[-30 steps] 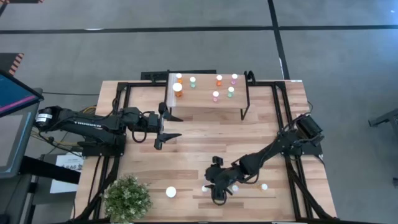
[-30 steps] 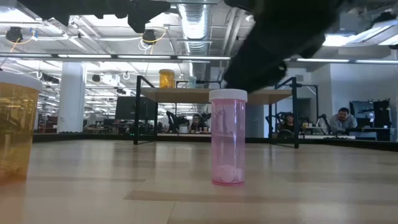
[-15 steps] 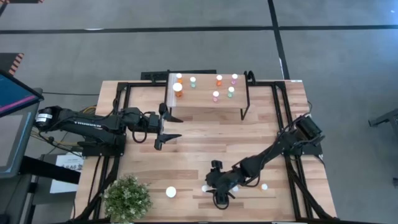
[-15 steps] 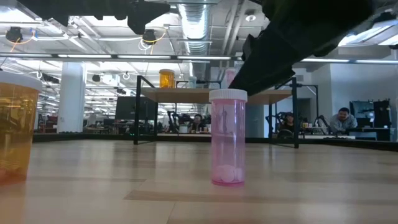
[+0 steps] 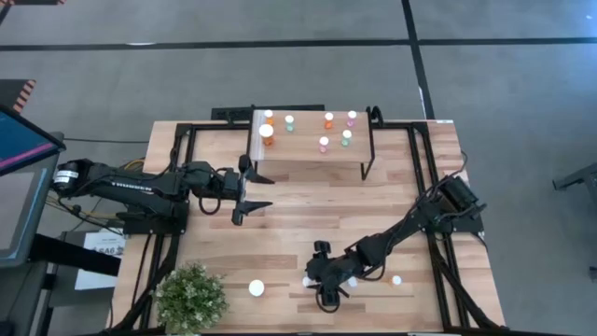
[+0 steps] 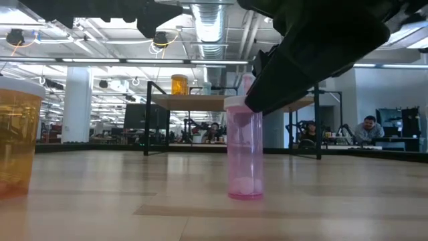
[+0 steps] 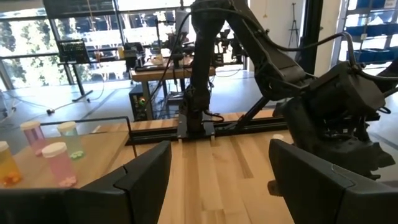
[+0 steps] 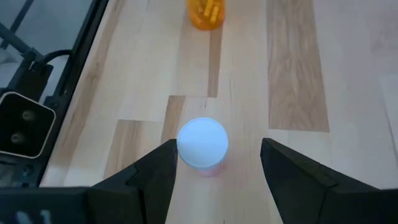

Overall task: Pick and place medicine bottles onto shelf by color
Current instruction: Put the pink small pill bottle on the shelf

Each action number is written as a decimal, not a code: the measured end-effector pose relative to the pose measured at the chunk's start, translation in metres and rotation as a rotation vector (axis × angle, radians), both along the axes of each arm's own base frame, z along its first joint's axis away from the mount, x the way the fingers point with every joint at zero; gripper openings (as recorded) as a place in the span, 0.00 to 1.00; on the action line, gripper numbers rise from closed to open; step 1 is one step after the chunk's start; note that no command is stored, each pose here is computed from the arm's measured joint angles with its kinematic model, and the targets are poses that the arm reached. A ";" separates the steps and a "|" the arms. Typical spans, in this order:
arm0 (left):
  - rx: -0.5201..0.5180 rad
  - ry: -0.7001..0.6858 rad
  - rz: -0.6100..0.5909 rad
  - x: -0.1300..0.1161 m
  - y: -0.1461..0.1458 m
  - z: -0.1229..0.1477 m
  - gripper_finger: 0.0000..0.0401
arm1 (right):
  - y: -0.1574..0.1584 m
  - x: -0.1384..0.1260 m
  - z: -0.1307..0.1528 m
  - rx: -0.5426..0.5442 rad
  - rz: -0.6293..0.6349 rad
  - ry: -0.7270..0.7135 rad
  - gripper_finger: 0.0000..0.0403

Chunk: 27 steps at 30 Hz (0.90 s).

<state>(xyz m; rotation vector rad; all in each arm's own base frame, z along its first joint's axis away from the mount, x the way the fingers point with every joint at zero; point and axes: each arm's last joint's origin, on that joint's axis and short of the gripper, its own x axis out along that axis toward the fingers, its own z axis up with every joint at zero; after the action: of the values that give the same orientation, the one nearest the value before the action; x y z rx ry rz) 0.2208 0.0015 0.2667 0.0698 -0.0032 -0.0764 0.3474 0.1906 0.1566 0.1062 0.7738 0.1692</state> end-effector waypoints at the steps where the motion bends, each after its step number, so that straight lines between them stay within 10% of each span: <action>1: 0.001 0.000 0.000 0.000 0.000 0.000 0.65 | -0.001 0.000 0.000 -0.001 -0.001 0.001 0.63; 19: 0.013 0.002 0.003 0.000 0.000 0.000 0.65 | -0.010 0.006 0.000 0.010 0.033 0.011 0.27; 27: 0.013 0.022 0.003 0.000 0.000 -0.002 0.65 | -0.031 0.003 0.033 0.021 0.055 -0.022 0.28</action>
<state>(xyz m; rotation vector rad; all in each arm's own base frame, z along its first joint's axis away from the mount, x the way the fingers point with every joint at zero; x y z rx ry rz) 0.2208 0.0016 0.2645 0.0817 0.0192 -0.0738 0.3505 0.1599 0.1895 0.1028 0.7538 0.2299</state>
